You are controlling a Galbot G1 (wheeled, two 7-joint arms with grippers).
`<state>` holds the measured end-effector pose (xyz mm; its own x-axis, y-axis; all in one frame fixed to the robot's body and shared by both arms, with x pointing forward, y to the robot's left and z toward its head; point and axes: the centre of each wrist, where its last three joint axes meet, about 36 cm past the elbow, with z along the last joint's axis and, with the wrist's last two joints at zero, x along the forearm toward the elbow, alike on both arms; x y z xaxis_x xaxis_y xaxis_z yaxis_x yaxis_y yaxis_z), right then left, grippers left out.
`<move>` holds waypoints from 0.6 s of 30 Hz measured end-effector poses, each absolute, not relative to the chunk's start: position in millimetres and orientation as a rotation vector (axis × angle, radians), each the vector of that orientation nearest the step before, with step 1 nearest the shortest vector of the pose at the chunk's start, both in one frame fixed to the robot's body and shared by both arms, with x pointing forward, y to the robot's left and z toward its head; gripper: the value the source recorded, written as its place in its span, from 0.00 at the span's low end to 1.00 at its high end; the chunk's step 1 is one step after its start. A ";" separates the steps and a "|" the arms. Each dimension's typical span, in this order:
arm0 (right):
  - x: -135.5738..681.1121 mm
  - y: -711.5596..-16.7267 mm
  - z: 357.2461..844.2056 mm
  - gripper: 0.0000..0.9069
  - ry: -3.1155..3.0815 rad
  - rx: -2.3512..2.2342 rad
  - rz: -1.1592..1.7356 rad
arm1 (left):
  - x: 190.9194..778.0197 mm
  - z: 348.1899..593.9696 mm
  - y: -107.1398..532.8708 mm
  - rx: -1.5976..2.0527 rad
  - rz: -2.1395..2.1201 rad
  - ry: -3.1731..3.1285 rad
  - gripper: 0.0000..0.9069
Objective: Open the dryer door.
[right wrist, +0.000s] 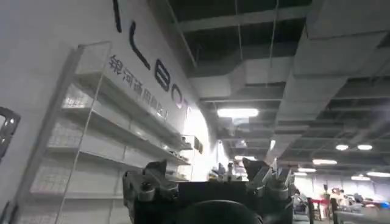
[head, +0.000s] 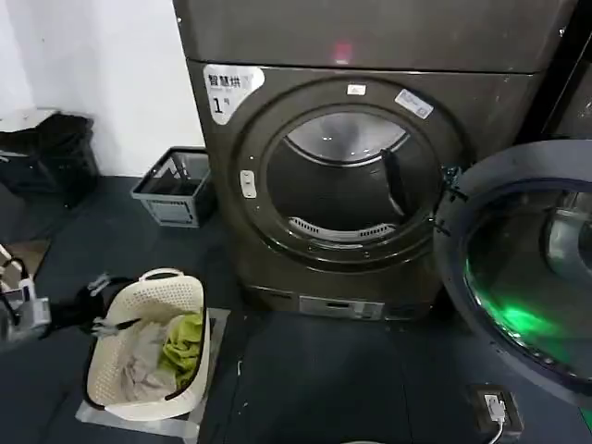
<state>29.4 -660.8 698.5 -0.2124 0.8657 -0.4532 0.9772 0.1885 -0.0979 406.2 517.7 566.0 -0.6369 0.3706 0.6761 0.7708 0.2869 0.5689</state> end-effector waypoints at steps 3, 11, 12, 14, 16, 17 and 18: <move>29.2 -661.6 697.2 1.00 2.176 1.749 -0.535 | 404.1 575.3 520.5 -1.048 -1.321 -2.066 1.00; 29.0 -660.7 698.1 1.00 2.186 1.741 -0.546 | 403.9 587.3 525.4 -1.060 -1.384 -1.933 1.00; 27.8 -660.6 698.8 1.00 2.184 1.744 -0.548 | 404.8 588.8 527.6 -1.071 -1.399 -1.904 1.00; 26.2 -660.3 699.7 1.00 2.184 1.746 -0.553 | 405.8 590.1 530.4 -1.079 -1.403 -1.868 1.00; 24.3 -659.6 699.8 1.00 2.185 1.748 -0.557 | 407.2 591.9 532.6 -1.087 -1.416 -1.833 1.00; 23.3 -659.4 700.1 1.00 2.185 1.747 -0.557 | 408.0 592.6 533.9 -1.095 -1.435 -1.810 1.00; 22.0 -659.5 700.5 1.00 2.183 1.748 -0.557 | 408.5 593.2 534.0 -1.101 -1.445 -1.793 1.00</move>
